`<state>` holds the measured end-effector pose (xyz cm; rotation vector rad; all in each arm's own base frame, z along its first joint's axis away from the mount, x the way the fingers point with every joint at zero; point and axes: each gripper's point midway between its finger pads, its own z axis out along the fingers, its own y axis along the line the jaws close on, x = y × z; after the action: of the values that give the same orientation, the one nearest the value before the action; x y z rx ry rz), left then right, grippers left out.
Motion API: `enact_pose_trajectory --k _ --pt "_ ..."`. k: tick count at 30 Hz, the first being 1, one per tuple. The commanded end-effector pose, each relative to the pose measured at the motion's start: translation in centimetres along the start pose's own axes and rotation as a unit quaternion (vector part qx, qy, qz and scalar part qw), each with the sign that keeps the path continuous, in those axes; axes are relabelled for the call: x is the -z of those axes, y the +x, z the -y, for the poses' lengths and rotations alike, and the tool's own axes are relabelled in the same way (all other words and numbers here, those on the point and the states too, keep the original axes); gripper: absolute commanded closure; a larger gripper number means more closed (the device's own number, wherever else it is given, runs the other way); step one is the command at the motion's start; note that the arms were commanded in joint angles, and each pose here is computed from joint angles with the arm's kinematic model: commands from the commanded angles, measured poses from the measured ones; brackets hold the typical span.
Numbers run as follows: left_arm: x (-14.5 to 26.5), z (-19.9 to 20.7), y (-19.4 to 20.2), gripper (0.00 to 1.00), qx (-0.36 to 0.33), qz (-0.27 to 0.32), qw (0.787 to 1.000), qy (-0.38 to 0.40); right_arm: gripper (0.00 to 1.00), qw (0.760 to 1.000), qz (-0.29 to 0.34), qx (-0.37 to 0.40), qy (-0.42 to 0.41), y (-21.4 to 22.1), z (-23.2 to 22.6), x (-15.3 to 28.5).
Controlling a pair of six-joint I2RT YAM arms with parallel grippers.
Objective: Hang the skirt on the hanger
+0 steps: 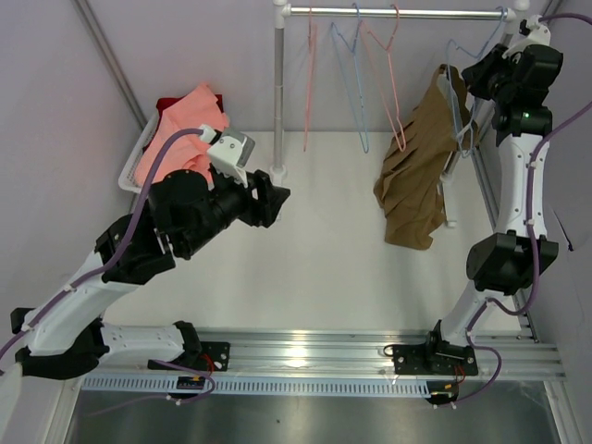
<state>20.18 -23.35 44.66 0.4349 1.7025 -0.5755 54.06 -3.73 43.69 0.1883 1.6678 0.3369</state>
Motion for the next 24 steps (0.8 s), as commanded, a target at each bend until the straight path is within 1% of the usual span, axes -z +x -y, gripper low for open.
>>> enact_pose_trajectory --k 1,2,3,4,5,6,8,9,11,12,13,14,15,16,17,18,21,22,23,24 --pt "-0.5 -0.3 -0.5 0.35 0.005 0.013 1.000 -0.014 0.73 0.998 0.059 0.011 0.005 -4.0 -1.2 2.9" --pt "-0.7 -0.2 -0.3 0.35 0.007 0.011 1.000 -0.013 0.65 0.998 0.056 0.009 0.009 -3.7 -1.0 3.0" --pt "-0.7 -0.2 -0.3 0.34 0.009 0.012 1.000 -0.013 0.49 0.998 0.053 0.002 0.019 -3.4 -0.9 3.7" --pt "-0.7 -0.1 -0.3 0.34 0.009 0.012 1.000 -0.013 0.42 0.998 0.056 0.000 0.024 -3.7 -0.9 4.1" --pt "-0.8 -0.2 -0.2 0.34 0.010 0.011 1.000 -0.014 0.37 0.998 0.048 -0.007 0.030 -3.1 -0.7 4.3" --pt "-0.9 -0.2 -0.1 0.34 0.009 0.010 1.000 -0.014 0.28 0.998 0.047 -0.010 0.034 -3.0 -0.6 4.6" --pt "-1.0 -0.2 0.0 0.34 0.010 0.012 1.000 -0.014 0.20 0.998 0.042 -0.020 0.038 -3.1 -1.0 5.9" --pt "-1.0 -0.2 0.0 0.33 0.009 0.013 1.000 -0.015 0.01 0.998 0.037 -0.023 0.042 -2.8 -1.0 6.2" --pt "-1.2 -0.2 0.3 0.33 0.008 0.011 1.000 -0.014 0.01 0.997 0.030 -0.031 0.057 -2.9 -1.2 8.1" --pt "-1.2 -0.2 0.4 0.33 0.009 0.011 1.000 -0.015 0.00 0.997 0.021 -0.035 0.071 -2.2 -0.8 8.7" --pt "-1.2 -0.2 0.3 0.33 0.010 0.013 1.000 -0.016 0.00 0.996 0.033 -0.035 0.072 -3.0 -1.3 10.4" --pt "-1.2 -0.2 0.3 0.33 0.010 0.014 1.000 -0.016 0.01 0.995 0.034 -0.037 0.081 -2.9 -1.2 11.1" --pt "-1.3 -0.2 0.3 0.32 0.010 0.014 1.000 -0.016 0.01 0.995 0.020 -0.041 0.094 -1.7 -0.8 11.7" --pt "-1.4 -0.2 0.2 0.32 0.010 0.015 1.000 -0.018 0.01 0.994 0.020 -0.044 0.100 -1.5 -0.8 12.5" --pt "-1.3 -0.2 0.0 0.32 0.012 0.017 1.000 -0.017 0.01 0.993 0.036 -0.042 0.102 -2.2 -1.4 14.6" --pt "-1.3 -0.3 0.0 0.32 0.011 0.017 1.000 -0.019 0.01 0.993 0.017 -0.049 0.111 -0.4 -1.0 15.0" --pt "-1.4 -0.6 0.0 0.31 0.014 0.017 0.999 -0.027 0.01 0.995 0.018 -0.051 0.088 0.6 -2.6 18.4" --pt "-1.5 -0.7 0.1 0.31 0.016 0.016 0.999 -0.030 0.01 0.994 -0.006 -0.056 0.089 3.0 -2.1 18.5" --pt "-1.5 -0.7 0.1 0.31 0.017 0.015 0.999 -0.031 0.01 0.996 0.000 -0.054 0.075 3.1 -3.0 20.1" --pt "-1.7 -0.9 0.5 0.31 0.017 0.011 0.999 -0.036 0.01 0.995 -0.007 -0.069 0.075 4.1 -3.1 20.5"
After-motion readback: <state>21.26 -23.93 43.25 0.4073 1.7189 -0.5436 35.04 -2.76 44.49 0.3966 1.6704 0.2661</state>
